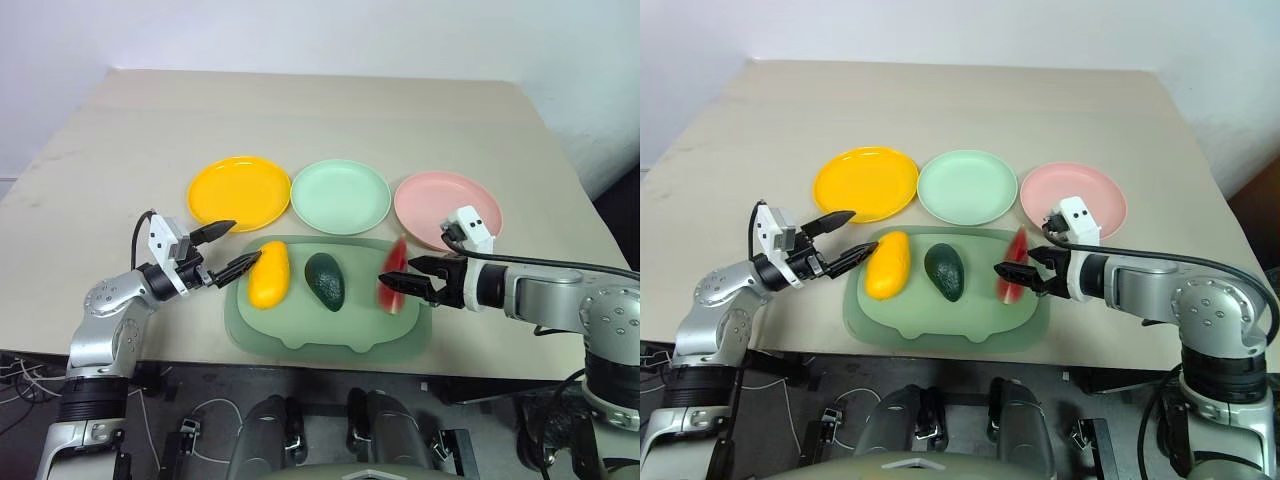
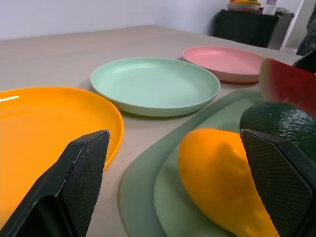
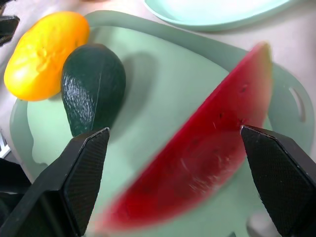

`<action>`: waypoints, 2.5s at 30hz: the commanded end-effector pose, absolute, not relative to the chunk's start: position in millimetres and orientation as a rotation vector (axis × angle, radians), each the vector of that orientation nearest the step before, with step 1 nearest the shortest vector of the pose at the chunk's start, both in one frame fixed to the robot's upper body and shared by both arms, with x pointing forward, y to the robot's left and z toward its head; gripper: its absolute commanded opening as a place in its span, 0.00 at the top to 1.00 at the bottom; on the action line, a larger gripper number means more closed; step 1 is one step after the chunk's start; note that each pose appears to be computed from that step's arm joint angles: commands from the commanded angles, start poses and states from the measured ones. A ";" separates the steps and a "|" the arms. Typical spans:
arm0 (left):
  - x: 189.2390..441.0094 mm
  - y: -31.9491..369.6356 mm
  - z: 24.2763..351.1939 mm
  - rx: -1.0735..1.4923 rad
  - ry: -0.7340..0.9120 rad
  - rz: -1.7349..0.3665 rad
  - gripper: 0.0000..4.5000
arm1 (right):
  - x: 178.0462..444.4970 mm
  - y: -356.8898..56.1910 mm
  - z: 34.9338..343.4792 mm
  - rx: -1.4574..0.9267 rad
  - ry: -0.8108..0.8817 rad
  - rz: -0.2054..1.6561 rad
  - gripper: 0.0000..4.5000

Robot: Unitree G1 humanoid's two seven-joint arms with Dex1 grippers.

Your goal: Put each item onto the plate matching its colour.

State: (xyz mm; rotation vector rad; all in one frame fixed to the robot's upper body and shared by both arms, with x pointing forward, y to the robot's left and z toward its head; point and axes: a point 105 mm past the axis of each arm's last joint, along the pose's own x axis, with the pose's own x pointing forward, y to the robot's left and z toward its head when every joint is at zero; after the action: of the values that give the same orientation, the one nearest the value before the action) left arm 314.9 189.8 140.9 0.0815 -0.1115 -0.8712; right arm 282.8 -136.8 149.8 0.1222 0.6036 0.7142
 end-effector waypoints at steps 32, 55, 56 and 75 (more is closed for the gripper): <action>308.1 201.6 154.4 0.138 -0.156 -0.835 0.00 | 297.6 -134.0 175.9 -0.255 0.501 0.779 0.47; 297.6 204.1 156.9 0.146 -0.156 -0.793 0.00 | 433.9 -234.5 167.2 -0.407 0.531 0.300 0.47; 297.1 203.9 157.0 0.145 -0.157 -0.792 0.00 | 435.3 -234.6 167.1 -0.407 0.533 0.299 0.47; 294.2 213.4 152.0 0.157 -0.147 -0.782 0.00 | 423.7 -248.5 232.3 -0.367 0.343 0.250 0.01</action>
State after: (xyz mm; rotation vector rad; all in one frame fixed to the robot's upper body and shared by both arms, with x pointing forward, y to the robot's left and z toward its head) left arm 295.4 208.4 140.8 0.1383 -0.1040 -0.7940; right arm 428.2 -244.6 208.5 -0.3885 0.4150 0.2692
